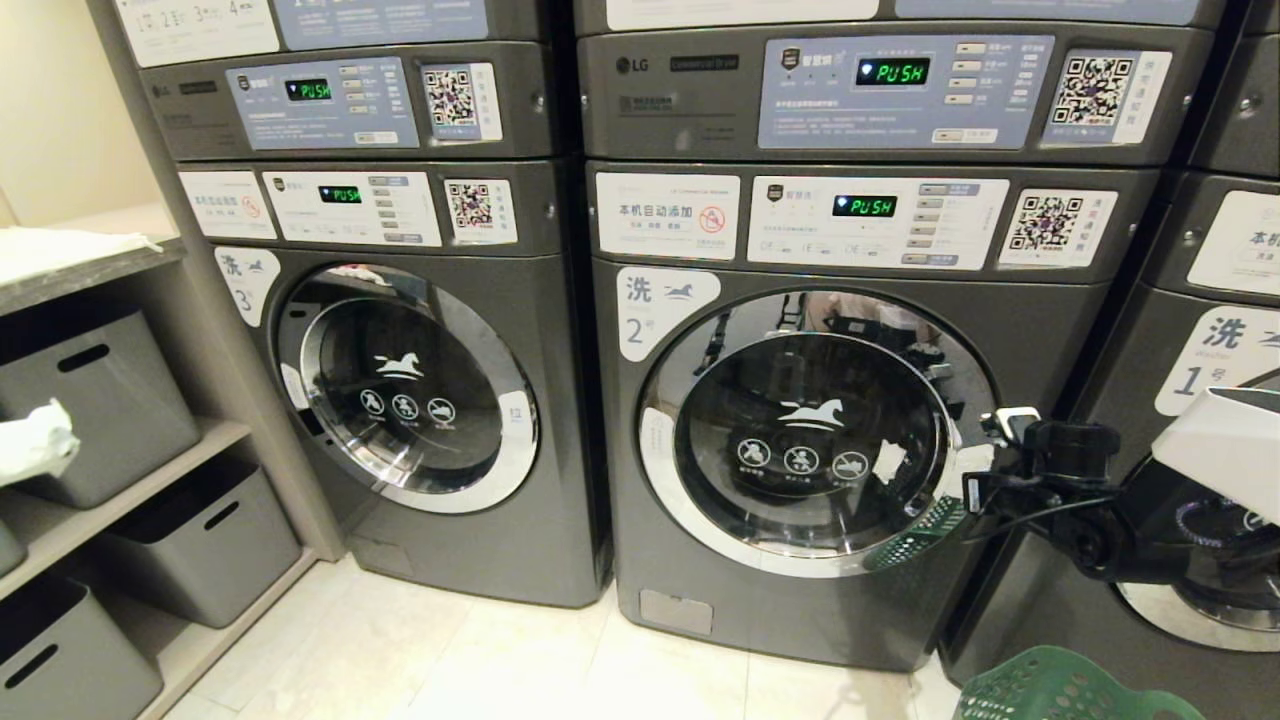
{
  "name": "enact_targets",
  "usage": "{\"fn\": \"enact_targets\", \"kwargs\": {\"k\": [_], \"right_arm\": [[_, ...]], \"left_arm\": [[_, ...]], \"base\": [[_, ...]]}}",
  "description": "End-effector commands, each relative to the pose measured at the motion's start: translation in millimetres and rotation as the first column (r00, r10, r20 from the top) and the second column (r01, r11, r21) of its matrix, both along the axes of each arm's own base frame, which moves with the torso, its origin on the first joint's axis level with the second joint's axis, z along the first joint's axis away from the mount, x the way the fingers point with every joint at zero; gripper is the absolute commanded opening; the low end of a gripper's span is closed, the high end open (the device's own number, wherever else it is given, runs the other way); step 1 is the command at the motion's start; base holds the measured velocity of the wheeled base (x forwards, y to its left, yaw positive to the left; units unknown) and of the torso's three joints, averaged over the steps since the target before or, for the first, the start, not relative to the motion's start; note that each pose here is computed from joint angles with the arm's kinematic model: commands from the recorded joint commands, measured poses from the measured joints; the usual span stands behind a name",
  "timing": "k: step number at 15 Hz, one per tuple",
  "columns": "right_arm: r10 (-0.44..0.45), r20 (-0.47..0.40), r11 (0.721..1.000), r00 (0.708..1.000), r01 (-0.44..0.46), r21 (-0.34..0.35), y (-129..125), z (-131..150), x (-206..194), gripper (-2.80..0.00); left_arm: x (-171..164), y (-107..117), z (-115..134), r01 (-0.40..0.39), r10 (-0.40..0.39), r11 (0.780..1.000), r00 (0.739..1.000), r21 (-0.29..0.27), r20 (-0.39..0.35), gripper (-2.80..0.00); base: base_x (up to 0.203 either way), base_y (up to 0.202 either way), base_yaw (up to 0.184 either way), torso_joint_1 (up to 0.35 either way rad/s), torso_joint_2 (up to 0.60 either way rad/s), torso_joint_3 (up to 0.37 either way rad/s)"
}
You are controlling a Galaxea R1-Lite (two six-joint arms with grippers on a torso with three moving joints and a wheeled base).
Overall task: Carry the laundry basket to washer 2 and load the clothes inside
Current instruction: Press the washing machine door tightly with the right hand
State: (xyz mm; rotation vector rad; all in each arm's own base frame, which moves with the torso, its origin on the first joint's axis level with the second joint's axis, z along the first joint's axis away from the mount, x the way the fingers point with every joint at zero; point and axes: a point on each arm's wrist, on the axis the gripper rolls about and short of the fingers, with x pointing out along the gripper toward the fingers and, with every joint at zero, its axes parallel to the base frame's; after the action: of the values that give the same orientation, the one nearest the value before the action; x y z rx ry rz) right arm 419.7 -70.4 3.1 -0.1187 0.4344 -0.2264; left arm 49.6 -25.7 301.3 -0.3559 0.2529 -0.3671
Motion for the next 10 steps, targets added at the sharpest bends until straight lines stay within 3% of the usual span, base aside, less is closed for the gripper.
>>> {"fn": "enact_targets", "kwargs": {"k": [1,10], "right_arm": [[-0.003,0.011,1.0,1.0,0.003,-0.002,-2,-5,6,-2.8],[0.027,0.154,1.0,0.988,-0.027,-0.003,-10,-23,61,-2.8]], "left_arm": [[-1,1,-3,-0.002,0.002,1.0,1.0,0.001,-0.006,-2.8],[-3,2,-8,-0.039,0.039,0.999,0.999,0.011,-0.01,-2.8]], "base": [[0.0,0.0,0.0,0.0,0.0,0.0],[0.0,0.0,0.0,0.0,0.0,0.0]]}}
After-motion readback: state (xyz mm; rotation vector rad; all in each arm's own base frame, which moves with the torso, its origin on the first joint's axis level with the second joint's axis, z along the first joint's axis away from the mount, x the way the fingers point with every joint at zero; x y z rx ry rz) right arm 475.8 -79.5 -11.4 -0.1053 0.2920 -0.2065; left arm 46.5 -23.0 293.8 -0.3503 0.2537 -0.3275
